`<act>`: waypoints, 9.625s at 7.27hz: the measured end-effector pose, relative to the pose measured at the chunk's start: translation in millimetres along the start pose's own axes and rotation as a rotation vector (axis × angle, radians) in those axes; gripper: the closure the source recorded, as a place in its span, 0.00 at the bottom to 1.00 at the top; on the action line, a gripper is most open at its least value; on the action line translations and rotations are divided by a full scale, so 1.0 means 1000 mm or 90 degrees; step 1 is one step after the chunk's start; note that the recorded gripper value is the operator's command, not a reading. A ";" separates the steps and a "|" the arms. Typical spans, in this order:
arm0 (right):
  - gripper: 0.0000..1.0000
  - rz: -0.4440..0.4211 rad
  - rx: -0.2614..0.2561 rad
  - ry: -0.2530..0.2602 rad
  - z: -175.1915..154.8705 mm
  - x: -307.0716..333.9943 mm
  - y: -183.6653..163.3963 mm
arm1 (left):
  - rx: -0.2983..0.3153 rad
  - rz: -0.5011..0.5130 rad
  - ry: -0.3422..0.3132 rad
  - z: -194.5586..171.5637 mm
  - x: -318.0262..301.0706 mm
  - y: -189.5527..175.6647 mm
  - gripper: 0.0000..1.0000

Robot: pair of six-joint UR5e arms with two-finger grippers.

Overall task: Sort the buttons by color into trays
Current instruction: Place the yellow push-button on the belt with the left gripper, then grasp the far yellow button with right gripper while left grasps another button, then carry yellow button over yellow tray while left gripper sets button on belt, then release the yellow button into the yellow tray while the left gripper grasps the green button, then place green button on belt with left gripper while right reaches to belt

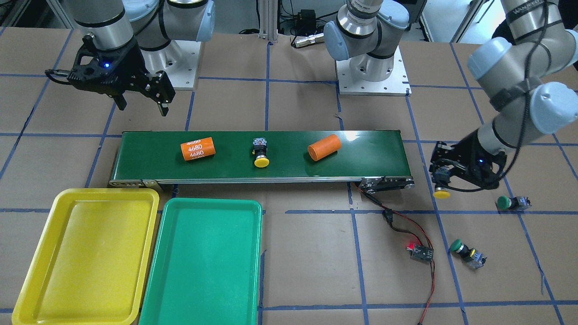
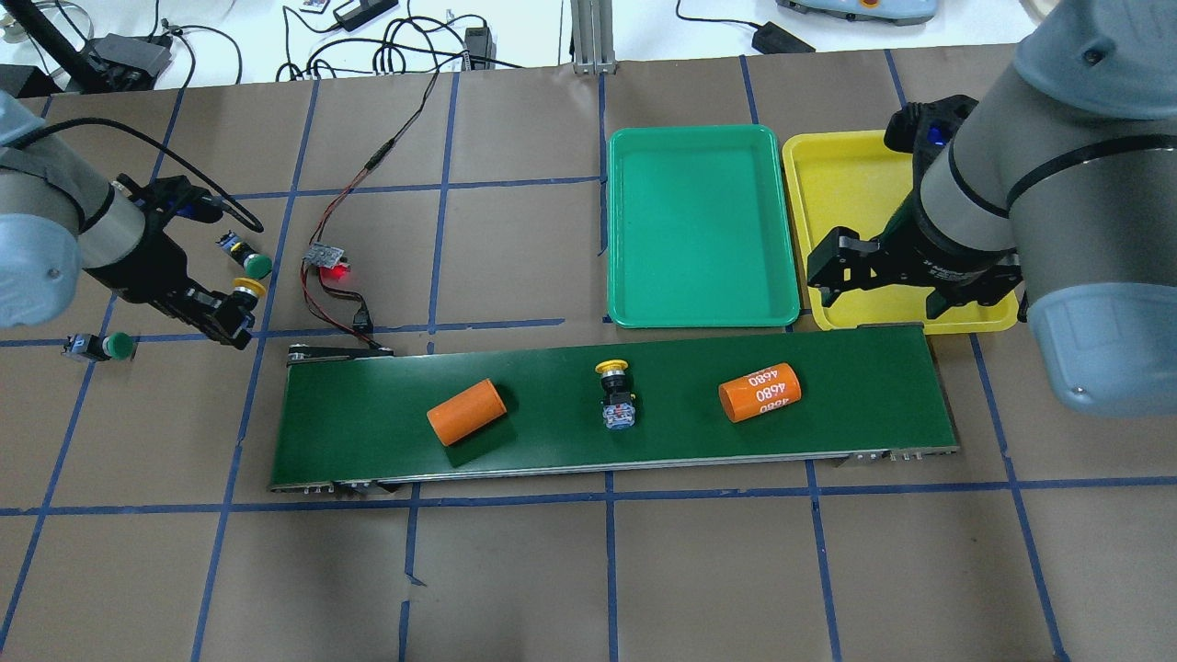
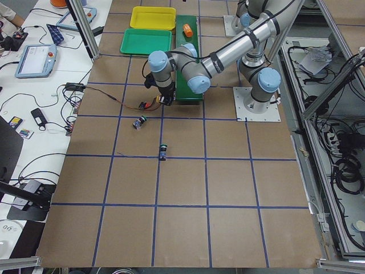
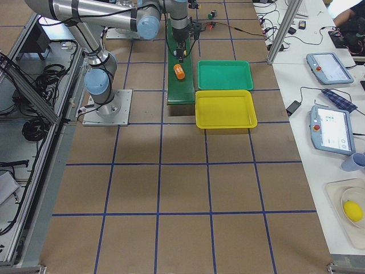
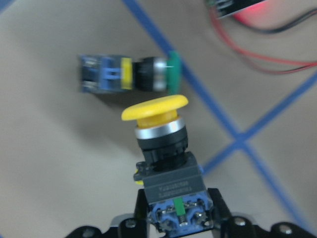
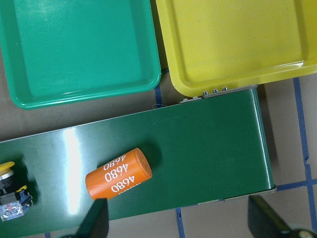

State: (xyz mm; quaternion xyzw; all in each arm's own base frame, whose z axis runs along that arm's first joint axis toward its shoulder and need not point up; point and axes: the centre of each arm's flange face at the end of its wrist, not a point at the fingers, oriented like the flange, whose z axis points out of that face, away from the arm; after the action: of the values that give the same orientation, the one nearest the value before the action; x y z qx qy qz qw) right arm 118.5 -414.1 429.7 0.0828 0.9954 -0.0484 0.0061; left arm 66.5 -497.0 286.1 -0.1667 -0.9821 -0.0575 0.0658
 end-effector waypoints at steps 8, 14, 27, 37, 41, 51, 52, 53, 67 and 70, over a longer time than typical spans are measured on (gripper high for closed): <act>0.00 -0.006 -0.029 0.002 0.026 0.001 0.013 | 0.000 -0.182 -0.030 0.052 0.153 0.040 0.00; 0.00 -0.045 -0.038 -0.046 0.080 -0.053 -0.008 | 0.050 -0.163 -0.120 -0.034 -0.012 -0.092 0.00; 1.00 -0.081 -0.162 0.002 0.192 -0.109 0.010 | 0.091 -0.371 -0.043 0.071 -0.174 -0.164 0.21; 1.00 -0.046 0.003 0.010 0.085 -0.017 -0.086 | -0.020 -0.302 -0.037 0.014 -0.029 -0.092 1.00; 1.00 -0.018 -0.056 0.028 0.146 -0.009 -0.126 | -0.016 -0.202 -0.039 0.035 0.149 -0.024 0.86; 0.38 0.032 -0.025 0.120 0.180 0.024 -0.151 | 0.045 -0.075 -0.048 -0.059 -0.045 -0.027 0.00; 0.31 0.031 -0.025 0.120 0.179 0.024 -0.150 | 0.052 -0.004 -0.057 -0.056 -0.094 -0.017 0.00; 0.31 0.029 -0.024 0.120 0.178 0.022 -0.149 | 0.057 0.069 -0.070 -0.049 -0.134 -0.011 0.00; 0.00 -0.020 0.024 -0.002 0.071 -0.024 -0.031 | 0.015 0.434 -0.048 0.041 -0.248 0.035 1.00; 0.00 -0.022 0.014 -0.016 0.067 -0.026 -0.026 | 0.007 0.190 -0.012 -0.021 -0.144 0.010 1.00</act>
State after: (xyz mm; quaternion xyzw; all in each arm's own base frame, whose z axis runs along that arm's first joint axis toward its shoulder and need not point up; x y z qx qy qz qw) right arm 140.6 -450.2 366.1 0.0650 0.9959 -0.0606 0.0167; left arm 206.6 -536.6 286.9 -0.3108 -0.9474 -0.0400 0.0655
